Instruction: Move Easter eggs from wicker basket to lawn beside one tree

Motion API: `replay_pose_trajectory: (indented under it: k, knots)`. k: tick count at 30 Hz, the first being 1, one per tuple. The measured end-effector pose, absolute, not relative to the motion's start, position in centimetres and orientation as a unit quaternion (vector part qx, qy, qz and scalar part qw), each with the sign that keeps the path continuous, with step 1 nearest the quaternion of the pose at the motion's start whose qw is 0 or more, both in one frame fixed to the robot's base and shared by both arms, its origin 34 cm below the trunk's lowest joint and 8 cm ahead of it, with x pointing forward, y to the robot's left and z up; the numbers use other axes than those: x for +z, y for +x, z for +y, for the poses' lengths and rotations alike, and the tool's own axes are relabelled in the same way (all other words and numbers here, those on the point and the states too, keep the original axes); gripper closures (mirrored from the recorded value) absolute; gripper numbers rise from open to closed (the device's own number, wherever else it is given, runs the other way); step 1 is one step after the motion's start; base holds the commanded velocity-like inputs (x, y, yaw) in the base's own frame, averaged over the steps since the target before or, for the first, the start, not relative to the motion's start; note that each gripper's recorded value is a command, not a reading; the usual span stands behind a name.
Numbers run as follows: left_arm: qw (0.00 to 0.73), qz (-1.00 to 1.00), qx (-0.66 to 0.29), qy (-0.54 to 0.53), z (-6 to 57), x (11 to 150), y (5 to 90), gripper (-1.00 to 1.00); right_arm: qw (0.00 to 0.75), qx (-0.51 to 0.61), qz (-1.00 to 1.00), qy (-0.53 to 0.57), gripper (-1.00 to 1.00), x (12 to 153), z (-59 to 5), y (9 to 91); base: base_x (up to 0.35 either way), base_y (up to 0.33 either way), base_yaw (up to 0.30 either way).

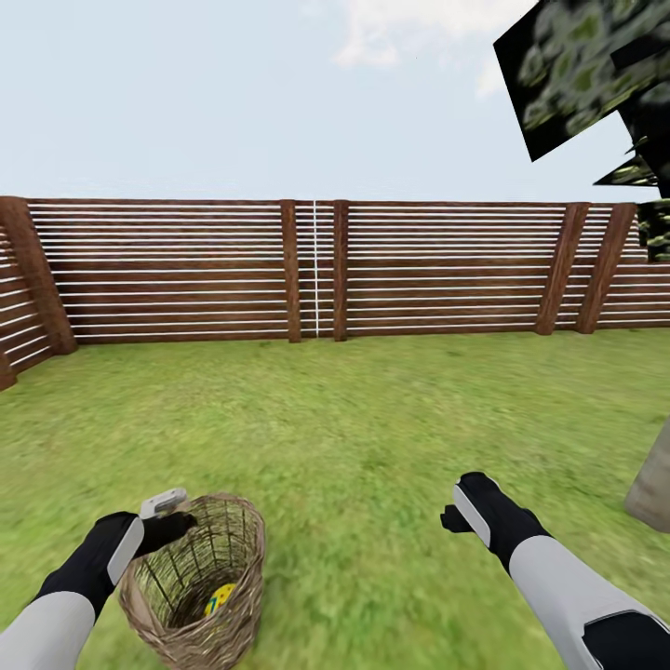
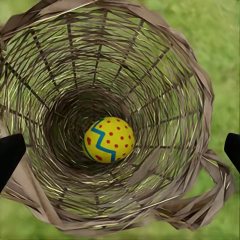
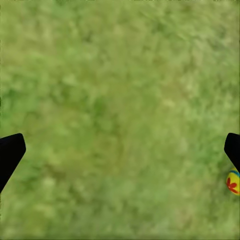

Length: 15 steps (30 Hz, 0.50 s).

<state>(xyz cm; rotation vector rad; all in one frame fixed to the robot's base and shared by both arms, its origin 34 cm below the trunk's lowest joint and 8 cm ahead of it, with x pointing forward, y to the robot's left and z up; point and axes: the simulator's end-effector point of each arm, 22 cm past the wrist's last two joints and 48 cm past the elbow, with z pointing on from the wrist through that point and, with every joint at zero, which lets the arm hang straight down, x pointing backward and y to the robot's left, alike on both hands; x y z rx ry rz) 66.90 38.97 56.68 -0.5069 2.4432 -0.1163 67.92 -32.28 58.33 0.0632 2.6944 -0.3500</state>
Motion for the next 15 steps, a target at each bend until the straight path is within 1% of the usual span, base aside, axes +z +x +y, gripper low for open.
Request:
replay_pose_trajectory:
  k: [15]
  knots:
    - [0.309, 0.93, -0.055, -0.19, 37.3, 56.3, 66.8, -1.0, 0.21, -0.126, 0.969, 0.022, -1.0, 58.5, -32.3, 67.9, 0.0, 0.0, 0.0]
